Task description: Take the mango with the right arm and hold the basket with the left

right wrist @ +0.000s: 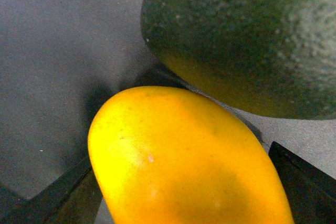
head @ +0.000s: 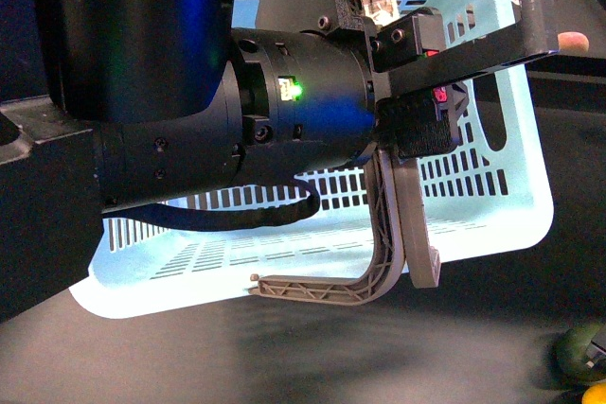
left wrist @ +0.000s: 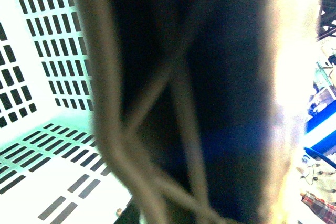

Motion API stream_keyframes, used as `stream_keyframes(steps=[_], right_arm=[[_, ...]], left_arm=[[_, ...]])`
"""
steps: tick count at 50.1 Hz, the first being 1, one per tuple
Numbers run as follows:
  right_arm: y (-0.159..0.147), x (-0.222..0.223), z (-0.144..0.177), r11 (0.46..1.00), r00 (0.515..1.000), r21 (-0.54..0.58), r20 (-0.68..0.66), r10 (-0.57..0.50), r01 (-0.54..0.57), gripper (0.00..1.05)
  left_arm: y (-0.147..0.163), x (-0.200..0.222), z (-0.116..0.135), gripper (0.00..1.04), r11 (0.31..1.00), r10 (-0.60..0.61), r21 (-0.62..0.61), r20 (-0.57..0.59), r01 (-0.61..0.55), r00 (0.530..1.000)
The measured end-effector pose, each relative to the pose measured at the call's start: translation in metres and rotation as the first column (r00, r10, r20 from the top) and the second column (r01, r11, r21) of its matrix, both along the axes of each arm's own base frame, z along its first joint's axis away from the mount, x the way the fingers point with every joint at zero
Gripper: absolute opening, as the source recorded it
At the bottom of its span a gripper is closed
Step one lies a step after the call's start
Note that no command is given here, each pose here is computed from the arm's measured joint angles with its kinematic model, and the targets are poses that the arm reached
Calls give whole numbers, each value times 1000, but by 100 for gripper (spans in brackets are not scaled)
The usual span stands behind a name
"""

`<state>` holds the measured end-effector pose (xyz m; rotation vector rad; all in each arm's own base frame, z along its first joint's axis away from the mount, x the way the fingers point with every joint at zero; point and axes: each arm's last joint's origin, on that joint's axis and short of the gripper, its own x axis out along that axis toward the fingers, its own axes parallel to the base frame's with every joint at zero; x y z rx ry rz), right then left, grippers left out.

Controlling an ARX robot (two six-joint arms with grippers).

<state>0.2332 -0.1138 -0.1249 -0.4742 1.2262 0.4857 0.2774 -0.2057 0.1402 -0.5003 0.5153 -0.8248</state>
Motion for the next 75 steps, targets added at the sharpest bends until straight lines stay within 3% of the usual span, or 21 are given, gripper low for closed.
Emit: stream_keyframes(steps=[6, 15, 24, 34, 45, 53, 58, 66, 75], right_arm=[[-1, 0, -1, 1000, 1000, 2, 0, -5, 5, 82], [-2, -1, -2, 1000, 1000, 7, 9, -17, 17, 63], [-1, 0, 10, 997, 997, 51, 40, -63, 61, 58], [-1, 9, 74, 978, 957, 168, 241, -160, 121, 58], [15, 14, 169, 944, 836, 311, 483, -261, 115, 58], [37, 22, 238, 899, 702, 430, 614, -363, 89, 58], [61, 27, 267, 865, 658, 500, 638, -401, 43, 58], [104, 44, 283, 815, 663, 580, 612, -431, -6, 57], [156, 76, 278, 785, 712, 618, 568, -413, -38, 57]], left_arm=[[0, 0, 0, 16, 1000, 0, 0, 0, 0, 1000], [0, 0, 0, 16, 1000, 0, 0, 0, 0, 1000], [0, 0, 0, 16, 1000, 0, 0, 0, 0, 1000], [0, 0, 0, 16, 1000, 1, 1, 1, -1, 1000], [0, 0, 0, 16, 1000, -1, 1, 0, 1, 1000], [0, 0, 0, 16, 1000, 0, 0, -1, 0, 1000], [0, 0, 0, 16, 1000, 1, 1, 0, -1, 1000], [0, 0, 0, 16, 1000, 0, 0, 0, 0, 1000], [0, 0, 0, 16, 1000, -1, 1, 0, 1, 1000]])
